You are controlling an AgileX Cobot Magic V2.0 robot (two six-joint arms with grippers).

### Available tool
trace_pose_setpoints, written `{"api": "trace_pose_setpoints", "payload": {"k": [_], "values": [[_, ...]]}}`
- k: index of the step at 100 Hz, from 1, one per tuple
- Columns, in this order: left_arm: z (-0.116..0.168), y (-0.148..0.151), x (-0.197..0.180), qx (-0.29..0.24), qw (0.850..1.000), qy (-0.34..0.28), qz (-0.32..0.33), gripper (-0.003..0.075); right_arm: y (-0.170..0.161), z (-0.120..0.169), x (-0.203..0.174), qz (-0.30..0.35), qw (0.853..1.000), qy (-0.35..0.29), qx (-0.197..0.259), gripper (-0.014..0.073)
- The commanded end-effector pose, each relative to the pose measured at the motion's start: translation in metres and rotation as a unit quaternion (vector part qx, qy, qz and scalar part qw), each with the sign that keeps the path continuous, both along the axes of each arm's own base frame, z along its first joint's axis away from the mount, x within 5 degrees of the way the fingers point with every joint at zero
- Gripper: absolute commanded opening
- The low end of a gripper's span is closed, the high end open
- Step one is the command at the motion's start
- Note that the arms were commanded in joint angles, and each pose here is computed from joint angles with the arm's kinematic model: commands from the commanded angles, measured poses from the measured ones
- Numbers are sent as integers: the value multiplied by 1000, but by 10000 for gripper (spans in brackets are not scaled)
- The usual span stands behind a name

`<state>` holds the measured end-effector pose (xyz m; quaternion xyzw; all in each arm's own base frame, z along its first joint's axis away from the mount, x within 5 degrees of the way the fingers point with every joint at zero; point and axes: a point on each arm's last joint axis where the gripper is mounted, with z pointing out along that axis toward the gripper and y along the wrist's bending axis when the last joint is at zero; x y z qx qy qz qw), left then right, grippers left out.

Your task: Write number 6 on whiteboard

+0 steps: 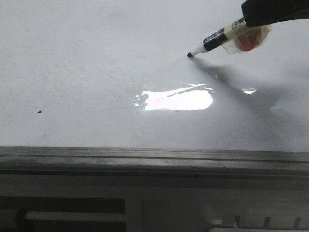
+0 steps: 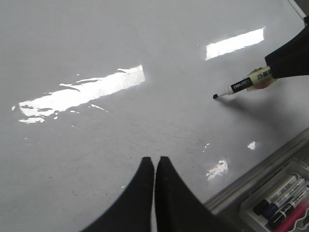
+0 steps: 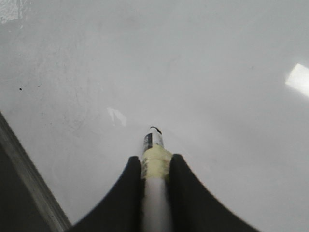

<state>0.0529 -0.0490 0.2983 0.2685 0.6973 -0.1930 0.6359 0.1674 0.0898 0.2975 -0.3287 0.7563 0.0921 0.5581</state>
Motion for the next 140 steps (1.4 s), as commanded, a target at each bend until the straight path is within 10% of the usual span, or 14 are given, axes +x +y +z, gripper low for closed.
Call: {"api": "trace_pose_setpoints", "payload": {"k": [1, 27, 48, 79, 140], "values": [[13, 2, 2, -32, 999, -16, 18, -19, 3, 1, 4, 13, 1000, 12, -6, -53], [13, 2, 2, -32, 999, -16, 18, -19, 11, -12, -10, 96, 991, 85, -43, -53], [13, 2, 2, -32, 999, -16, 18, -19, -3, -16, -10, 36, 991, 106, -79, -53], [13, 2, 2, -32, 999, -16, 18, -19, -16, 8, -17, -5, 999, 27, -46, -53], [13, 2, 2, -32, 999, -16, 18, -19, 0, 9, 7, 1, 997, 81, -15, -53]]}}
